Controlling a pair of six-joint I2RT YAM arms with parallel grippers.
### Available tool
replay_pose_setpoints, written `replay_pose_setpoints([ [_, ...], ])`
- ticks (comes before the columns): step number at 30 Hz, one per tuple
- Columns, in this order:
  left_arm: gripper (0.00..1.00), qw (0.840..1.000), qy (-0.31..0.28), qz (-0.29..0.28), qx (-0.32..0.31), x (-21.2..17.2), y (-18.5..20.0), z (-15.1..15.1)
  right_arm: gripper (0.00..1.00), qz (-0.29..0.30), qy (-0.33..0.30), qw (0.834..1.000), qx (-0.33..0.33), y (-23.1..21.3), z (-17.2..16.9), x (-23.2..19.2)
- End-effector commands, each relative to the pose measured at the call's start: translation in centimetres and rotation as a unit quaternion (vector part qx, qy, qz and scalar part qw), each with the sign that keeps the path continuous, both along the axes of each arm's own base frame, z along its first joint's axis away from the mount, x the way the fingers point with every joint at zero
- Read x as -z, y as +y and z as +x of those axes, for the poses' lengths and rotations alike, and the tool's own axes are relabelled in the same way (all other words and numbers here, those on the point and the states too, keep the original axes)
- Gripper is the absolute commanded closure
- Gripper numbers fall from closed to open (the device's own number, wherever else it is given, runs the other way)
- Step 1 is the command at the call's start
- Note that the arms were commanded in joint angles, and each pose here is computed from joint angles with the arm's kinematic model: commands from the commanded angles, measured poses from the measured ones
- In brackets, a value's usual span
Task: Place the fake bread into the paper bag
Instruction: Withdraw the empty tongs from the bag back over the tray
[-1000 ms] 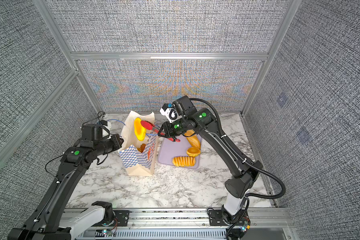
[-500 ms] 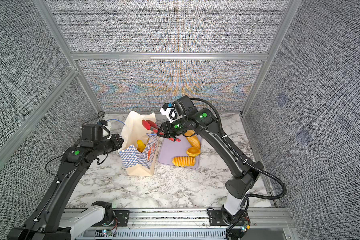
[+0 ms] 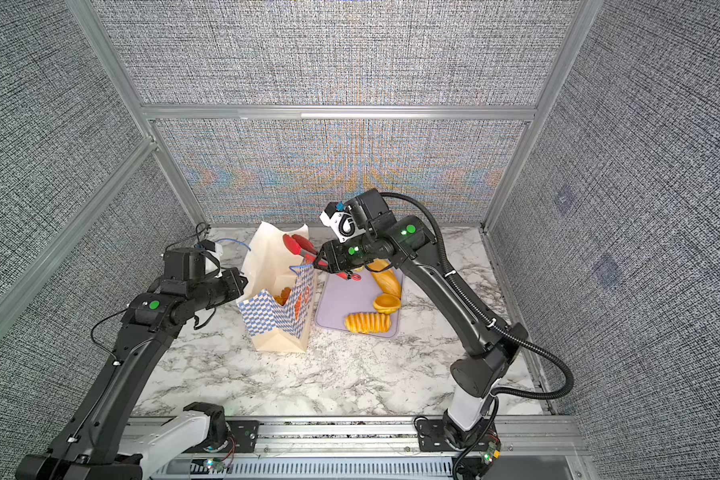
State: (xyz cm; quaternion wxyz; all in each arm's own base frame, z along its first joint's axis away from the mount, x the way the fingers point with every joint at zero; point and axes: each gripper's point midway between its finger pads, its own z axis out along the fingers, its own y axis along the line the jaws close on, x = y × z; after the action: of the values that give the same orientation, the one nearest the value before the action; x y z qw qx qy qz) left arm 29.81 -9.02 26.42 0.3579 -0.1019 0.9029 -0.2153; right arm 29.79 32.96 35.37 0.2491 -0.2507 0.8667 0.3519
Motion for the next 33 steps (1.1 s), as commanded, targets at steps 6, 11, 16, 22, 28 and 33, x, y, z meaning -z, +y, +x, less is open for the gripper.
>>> replay_pose_setpoints([
  [6,1.00,1.000,-0.007,0.000,-0.002,-0.4,0.1,0.1,0.55,0.025,-0.064,0.997,0.030,-0.7,1.2,-3.2],
  [11,1.00,1.000,-0.006,0.000,-0.002,-0.2,0.1,0.0,0.55,0.026,-0.092,0.993,0.062,-2.1,1.8,-4.4],
  [16,1.00,1.000,-0.007,0.001,-0.002,-0.3,0.1,0.0,0.55,0.017,-0.105,0.989,0.100,-4.2,2.5,-4.7],
  [22,1.00,1.000,-0.006,0.003,-0.002,-0.1,0.1,0.0,0.55,0.018,-0.099,0.986,0.135,-6.7,2.9,-4.3],
  [28,1.00,1.000,-0.007,0.005,-0.001,-0.2,0.2,0.0,0.55,0.016,-0.086,0.983,0.160,-8.9,2.9,-3.1],
  [33,1.00,1.000,-0.008,0.008,-0.001,-0.2,0.3,-0.1,0.55,0.000,-0.061,0.982,0.176,-10.8,2.5,-0.7],
])
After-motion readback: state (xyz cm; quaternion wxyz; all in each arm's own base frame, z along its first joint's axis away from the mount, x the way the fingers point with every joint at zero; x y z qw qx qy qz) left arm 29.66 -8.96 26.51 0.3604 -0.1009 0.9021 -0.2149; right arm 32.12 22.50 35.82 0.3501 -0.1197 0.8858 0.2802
